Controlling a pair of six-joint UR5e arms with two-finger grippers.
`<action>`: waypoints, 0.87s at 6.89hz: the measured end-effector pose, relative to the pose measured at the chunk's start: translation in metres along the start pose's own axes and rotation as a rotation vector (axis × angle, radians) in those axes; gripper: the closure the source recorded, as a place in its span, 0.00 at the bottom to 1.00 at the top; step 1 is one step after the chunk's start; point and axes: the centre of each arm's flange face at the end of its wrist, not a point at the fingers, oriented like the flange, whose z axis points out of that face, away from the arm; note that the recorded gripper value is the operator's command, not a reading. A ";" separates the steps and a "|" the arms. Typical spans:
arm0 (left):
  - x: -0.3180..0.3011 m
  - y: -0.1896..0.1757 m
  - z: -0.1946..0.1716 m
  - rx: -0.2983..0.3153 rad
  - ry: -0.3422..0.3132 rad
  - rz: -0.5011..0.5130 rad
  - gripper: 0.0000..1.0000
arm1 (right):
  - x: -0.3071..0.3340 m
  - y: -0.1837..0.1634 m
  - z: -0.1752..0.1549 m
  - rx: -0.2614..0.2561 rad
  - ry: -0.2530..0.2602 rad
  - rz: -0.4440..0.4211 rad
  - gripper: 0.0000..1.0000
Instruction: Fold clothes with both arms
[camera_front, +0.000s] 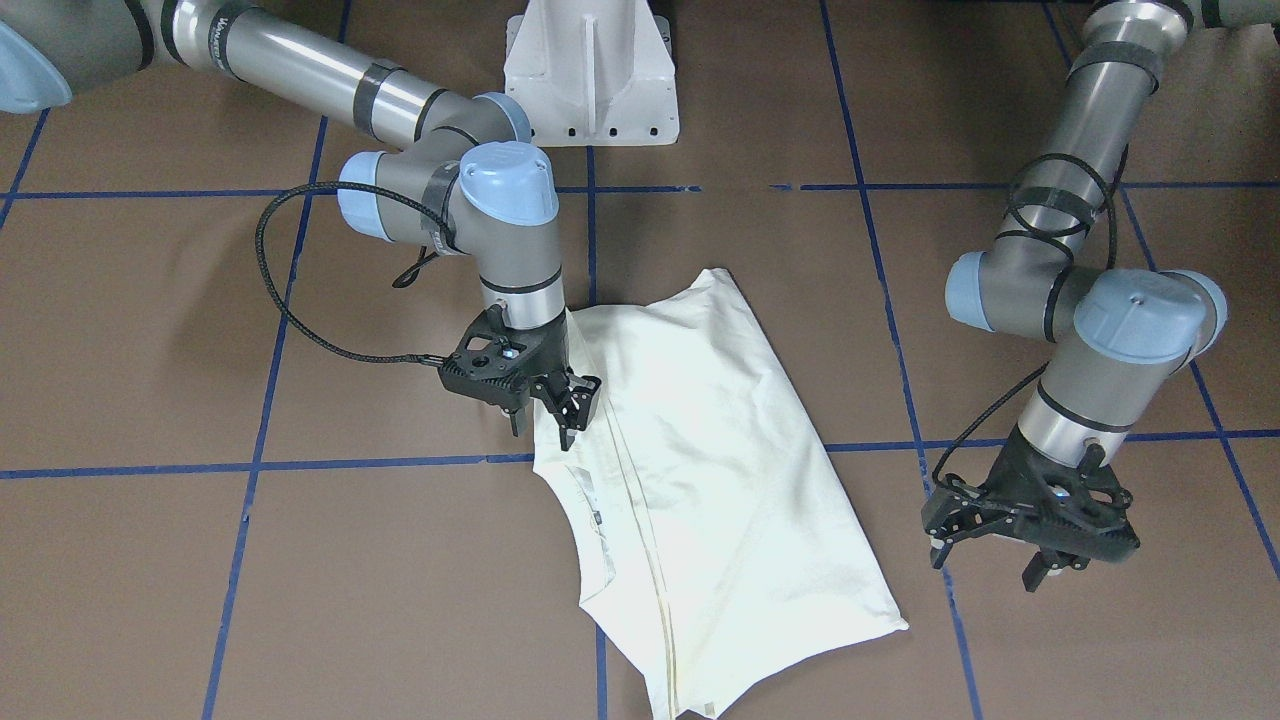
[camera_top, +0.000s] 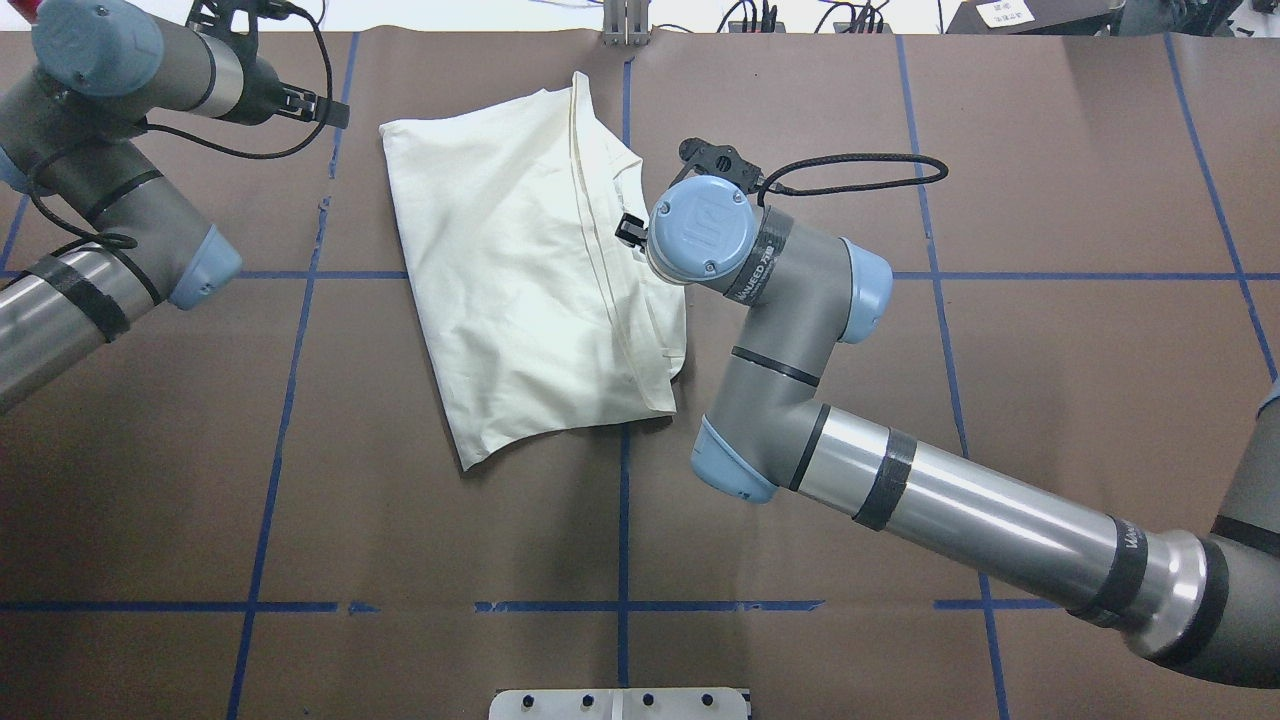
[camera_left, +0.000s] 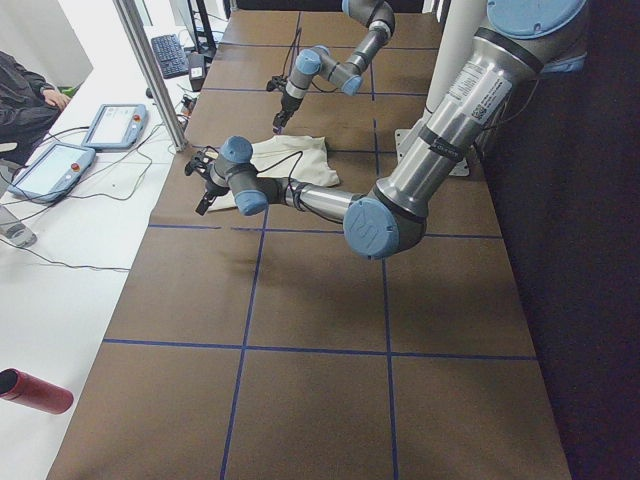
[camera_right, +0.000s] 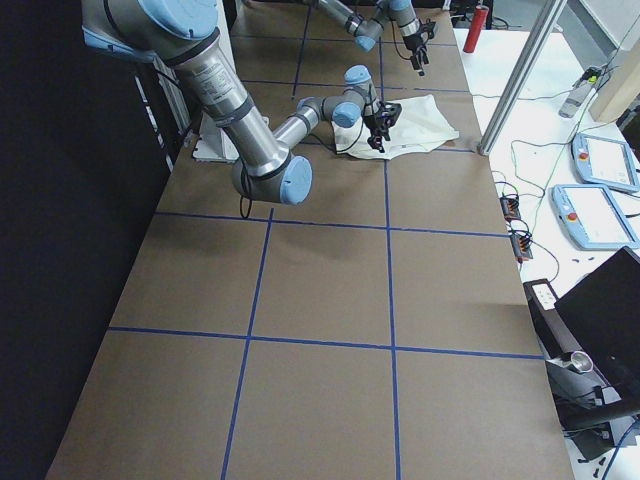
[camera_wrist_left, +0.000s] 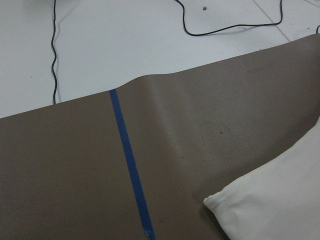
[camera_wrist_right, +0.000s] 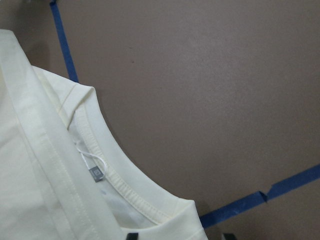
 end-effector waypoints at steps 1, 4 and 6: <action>0.000 0.000 0.000 0.000 0.000 0.000 0.00 | 0.001 0.006 0.006 -0.004 0.019 -0.011 0.42; -0.002 0.002 0.000 -0.002 -0.001 -0.002 0.00 | 0.008 0.019 0.016 -0.015 0.047 -0.027 0.42; -0.003 0.004 0.001 -0.004 -0.003 -0.004 0.00 | 0.010 0.024 0.018 -0.015 0.057 -0.032 0.46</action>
